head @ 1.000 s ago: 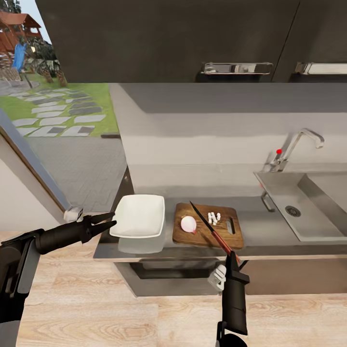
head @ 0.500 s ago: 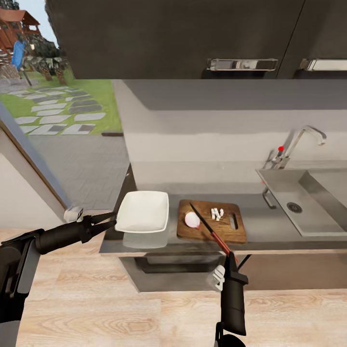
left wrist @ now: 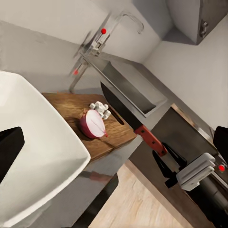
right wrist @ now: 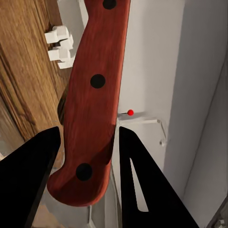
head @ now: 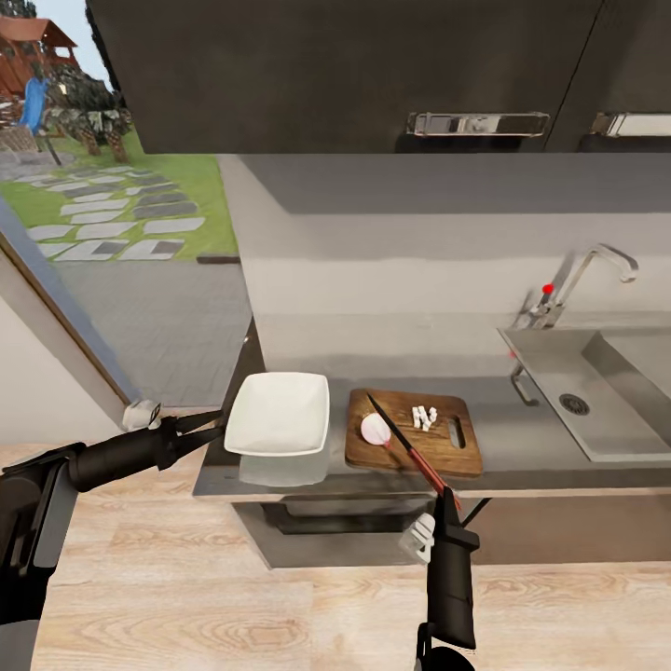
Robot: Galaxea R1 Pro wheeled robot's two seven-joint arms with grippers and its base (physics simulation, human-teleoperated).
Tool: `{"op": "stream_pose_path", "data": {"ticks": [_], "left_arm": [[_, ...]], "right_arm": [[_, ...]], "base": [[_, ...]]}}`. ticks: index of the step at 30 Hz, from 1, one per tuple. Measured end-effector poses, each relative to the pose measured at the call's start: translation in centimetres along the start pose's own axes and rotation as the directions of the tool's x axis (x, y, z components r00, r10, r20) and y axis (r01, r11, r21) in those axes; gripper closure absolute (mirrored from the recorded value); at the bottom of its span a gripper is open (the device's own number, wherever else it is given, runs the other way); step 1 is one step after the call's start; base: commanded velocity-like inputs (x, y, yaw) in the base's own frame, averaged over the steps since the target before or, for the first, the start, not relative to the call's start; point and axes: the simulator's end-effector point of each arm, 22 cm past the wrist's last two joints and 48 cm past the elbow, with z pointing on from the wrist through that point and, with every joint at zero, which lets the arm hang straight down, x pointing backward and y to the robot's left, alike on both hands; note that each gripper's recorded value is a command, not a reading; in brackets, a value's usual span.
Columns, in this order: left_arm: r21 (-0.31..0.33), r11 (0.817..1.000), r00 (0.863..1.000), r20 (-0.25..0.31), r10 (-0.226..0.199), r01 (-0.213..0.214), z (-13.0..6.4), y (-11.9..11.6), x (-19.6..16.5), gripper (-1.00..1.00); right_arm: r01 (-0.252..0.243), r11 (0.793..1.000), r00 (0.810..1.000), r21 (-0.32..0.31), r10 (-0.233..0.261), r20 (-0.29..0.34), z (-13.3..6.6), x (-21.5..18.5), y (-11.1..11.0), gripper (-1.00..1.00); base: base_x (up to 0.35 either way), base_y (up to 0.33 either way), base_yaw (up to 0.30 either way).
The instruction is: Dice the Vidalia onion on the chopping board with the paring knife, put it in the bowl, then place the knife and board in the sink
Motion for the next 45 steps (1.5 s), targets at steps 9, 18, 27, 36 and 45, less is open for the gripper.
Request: {"op": "stream_pose_path", "data": {"ticks": [9, 18, 27, 36, 45], "left_arm": [[-0.001, 1.000, 1.000, -0.003, -0.010, 0.010, 0.1, 0.4, 0.4, -1.00], [-0.004, 1.000, 1.000, -0.009, -0.022, 0.022, 0.2, 1.0, 0.9, -1.00], [-0.008, 0.999, 0.999, -0.015, -0.035, 0.035, 0.3, 1.6, 1.5, -1.00], [-0.011, 0.999, 0.999, -0.021, -0.048, 0.048, 0.4, 2.1, 2.0, -1.00], [-0.015, 0.998, 0.998, -0.026, -0.061, 0.061, 0.5, 2.6, 2.6, -1.00]], "right_arm": [[0.009, 1.000, 1.000, -0.019, -0.009, -0.003, -0.1, 0.1, 0.9, 1.00], [0.007, 0.999, 1.000, -0.035, -0.007, -0.005, -0.2, -0.1, 1.6, 1.00], [0.011, 0.999, 1.000, -0.050, -0.012, -0.007, -0.3, 0.0, 2.3, 1.00], [0.015, 0.998, 1.000, -0.064, -0.016, -0.008, -0.4, 0.1, 3.0, 1.00], [0.019, 0.997, 1.000, -0.078, -0.020, -0.009, -0.4, 0.2, 3.7, 1.00]], "base": [[0.037, 0.002, 0.000], [0.001, 0.000, 0.000], [0.000, 0.000, 0.000], [0.000, 0.000, 0.000], [0.000, 0.000, 0.000]]}}
